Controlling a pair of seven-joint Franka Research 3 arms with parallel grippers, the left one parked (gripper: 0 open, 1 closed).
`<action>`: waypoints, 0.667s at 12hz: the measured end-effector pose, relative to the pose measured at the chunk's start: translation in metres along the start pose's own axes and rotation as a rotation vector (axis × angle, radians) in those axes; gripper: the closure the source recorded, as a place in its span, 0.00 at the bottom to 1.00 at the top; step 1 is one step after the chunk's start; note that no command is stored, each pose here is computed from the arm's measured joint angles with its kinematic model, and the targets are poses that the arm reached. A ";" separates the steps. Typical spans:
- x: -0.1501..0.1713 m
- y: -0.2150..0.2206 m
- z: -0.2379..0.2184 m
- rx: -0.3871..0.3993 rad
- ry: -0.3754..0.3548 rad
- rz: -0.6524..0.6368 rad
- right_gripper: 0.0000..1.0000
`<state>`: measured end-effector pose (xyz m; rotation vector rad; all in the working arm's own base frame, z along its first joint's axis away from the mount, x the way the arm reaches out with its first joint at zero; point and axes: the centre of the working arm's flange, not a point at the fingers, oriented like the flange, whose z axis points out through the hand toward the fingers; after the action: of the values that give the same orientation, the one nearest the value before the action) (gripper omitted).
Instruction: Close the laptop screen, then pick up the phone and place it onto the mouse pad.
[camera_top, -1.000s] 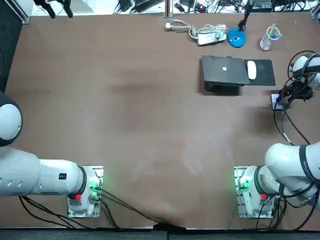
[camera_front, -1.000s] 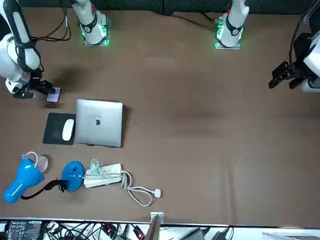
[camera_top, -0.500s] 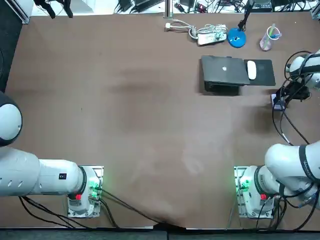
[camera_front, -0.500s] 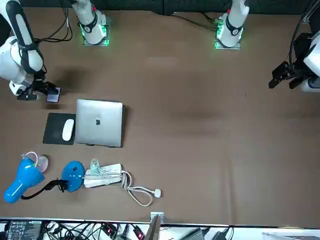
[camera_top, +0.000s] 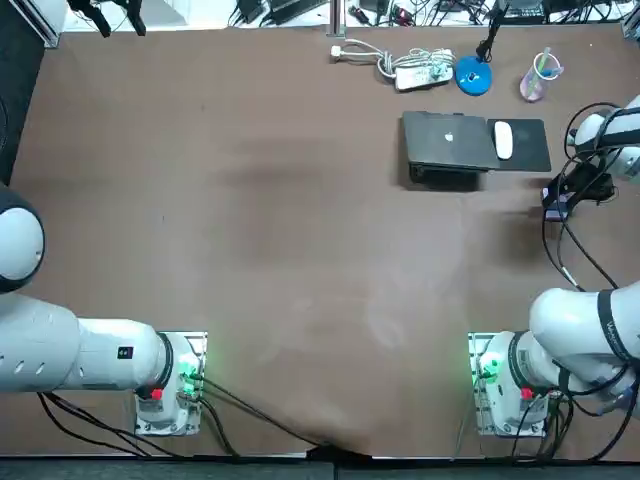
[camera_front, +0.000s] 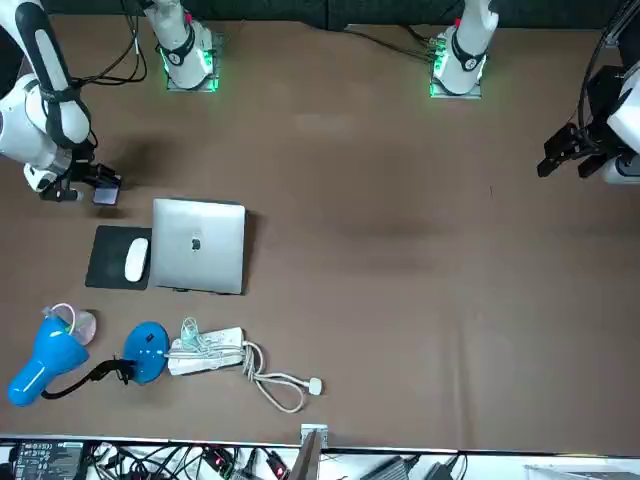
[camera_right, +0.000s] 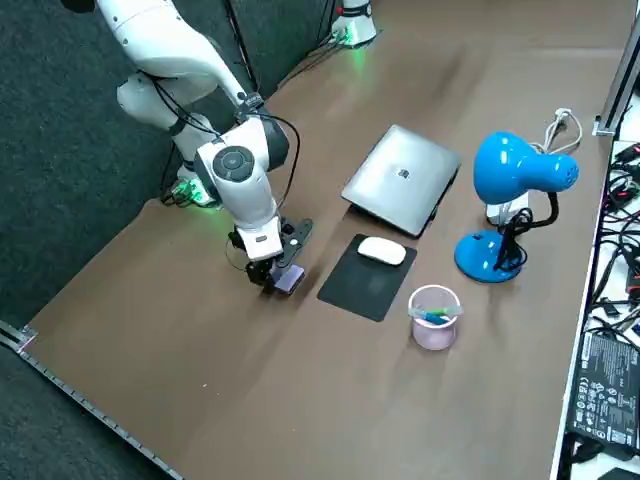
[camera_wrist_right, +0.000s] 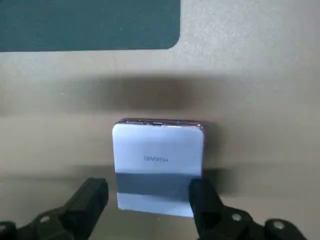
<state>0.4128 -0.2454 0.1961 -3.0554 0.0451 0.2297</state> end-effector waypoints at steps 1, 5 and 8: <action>0.000 0.000 0.001 0.001 -0.002 0.000 0.00; 0.001 -0.002 0.001 -0.003 -0.003 -0.042 0.00; 0.002 -0.005 0.001 -0.004 -0.004 -0.095 0.00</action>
<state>0.4153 -0.2403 0.1955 -3.0506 -0.0999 0.2298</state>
